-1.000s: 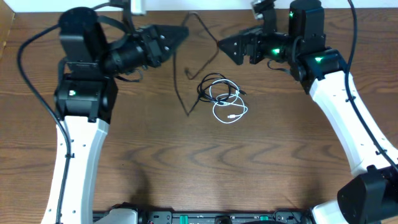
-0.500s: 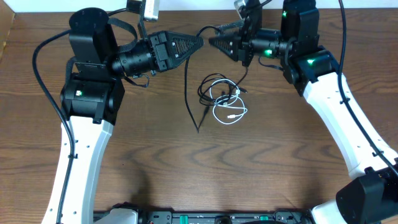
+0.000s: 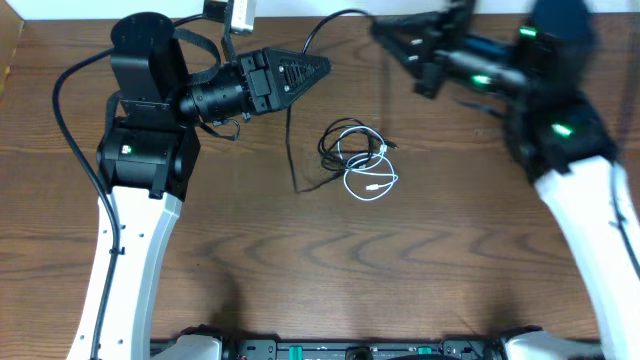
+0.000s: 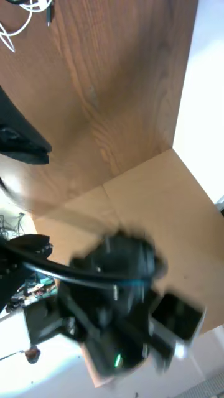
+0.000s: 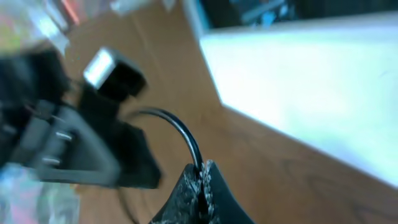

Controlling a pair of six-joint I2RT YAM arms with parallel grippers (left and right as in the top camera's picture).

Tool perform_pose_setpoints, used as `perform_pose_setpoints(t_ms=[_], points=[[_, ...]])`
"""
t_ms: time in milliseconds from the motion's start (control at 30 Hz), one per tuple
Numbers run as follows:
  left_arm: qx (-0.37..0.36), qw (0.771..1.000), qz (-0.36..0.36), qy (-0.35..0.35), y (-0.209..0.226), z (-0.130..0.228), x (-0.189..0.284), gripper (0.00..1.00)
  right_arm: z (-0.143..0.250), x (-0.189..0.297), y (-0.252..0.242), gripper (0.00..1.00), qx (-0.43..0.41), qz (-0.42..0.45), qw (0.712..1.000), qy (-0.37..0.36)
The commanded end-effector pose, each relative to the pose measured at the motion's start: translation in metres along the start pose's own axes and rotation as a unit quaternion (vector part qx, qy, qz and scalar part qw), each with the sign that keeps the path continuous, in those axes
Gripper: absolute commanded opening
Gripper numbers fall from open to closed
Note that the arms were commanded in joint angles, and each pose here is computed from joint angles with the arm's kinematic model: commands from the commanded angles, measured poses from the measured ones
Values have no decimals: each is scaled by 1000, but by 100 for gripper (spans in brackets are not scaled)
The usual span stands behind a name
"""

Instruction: Untangle cables

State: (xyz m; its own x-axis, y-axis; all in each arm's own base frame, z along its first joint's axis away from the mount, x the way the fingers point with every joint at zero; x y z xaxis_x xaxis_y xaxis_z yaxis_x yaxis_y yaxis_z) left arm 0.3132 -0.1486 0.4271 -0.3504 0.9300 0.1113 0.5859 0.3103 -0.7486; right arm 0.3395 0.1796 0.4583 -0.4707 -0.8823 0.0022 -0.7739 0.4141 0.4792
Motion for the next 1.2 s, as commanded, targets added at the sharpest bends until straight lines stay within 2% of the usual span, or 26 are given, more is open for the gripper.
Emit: perform_pose_setpoints(t_ms=[0, 200, 333, 467, 600, 733, 767, 867, 900, 967, 1067, 1100, 1167], points=[[-18, 1000, 13, 0, -12, -1, 3, 47, -40, 50, 24, 1, -9, 38, 997, -74], [-28, 1000, 13, 0, -12, -1, 3, 49, -73, 140, 11, 1, -33, 157, 973, -168], [-34, 999, 12, 0, -11, -1, 3, 49, -79, 212, -29, 1, -65, 285, 930, -223], [-52, 999, 9, 0, -10, -1, 3, 49, -75, 264, -66, 1, -110, 365, 890, -251], [-59, 998, -16, -1, -1, 2, 3, 49, -58, 276, -94, 1, -163, 371, 886, -225], [-40, 988, -151, -11, 38, 10, 9, 49, -25, 253, -120, 2, -209, 352, 901, -142], [-25, 980, -196, -13, 50, 13, 14, 49, -18, 247, -123, 5, -217, 350, 903, -126], [15, 945, -326, -17, 82, 24, 32, 49, 12, 225, -131, 31, -239, 344, 907, -53], [24, 931, -365, -15, 91, 29, 39, 49, 25, 216, -134, 41, -253, 351, 901, -26], [24, 916, -400, -4, 98, 35, 46, 49, 47, 204, -138, 53, -273, 376, 885, 23], [33, 896, -443, 11, 106, 44, 56, 49, 84, 191, -136, 63, -284, 428, 851, 112], [38, 887, -459, 16, 109, 47, 60, 49, 101, 189, -132, 68, -293, 457, 826, 152], [44, 878, -476, 22, 112, 51, 65, 49, 118, 187, -123, 72, -302, 478, 801, 198]])
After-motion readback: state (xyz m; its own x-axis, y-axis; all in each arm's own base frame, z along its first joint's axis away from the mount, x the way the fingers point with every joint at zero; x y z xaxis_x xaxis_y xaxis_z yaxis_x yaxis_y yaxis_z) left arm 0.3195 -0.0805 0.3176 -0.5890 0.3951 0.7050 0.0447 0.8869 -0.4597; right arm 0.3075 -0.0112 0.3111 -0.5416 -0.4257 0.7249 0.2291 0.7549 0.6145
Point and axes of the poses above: each gripper's point midway between its finger pads, its own x axis back along the fingers, its own y axis along the line the jaws close on, z = x × y, the point moved 5 cm from there along x, back along the fingers, and after that the axes turned 7 degrees about -x, right-handed, at the moved point
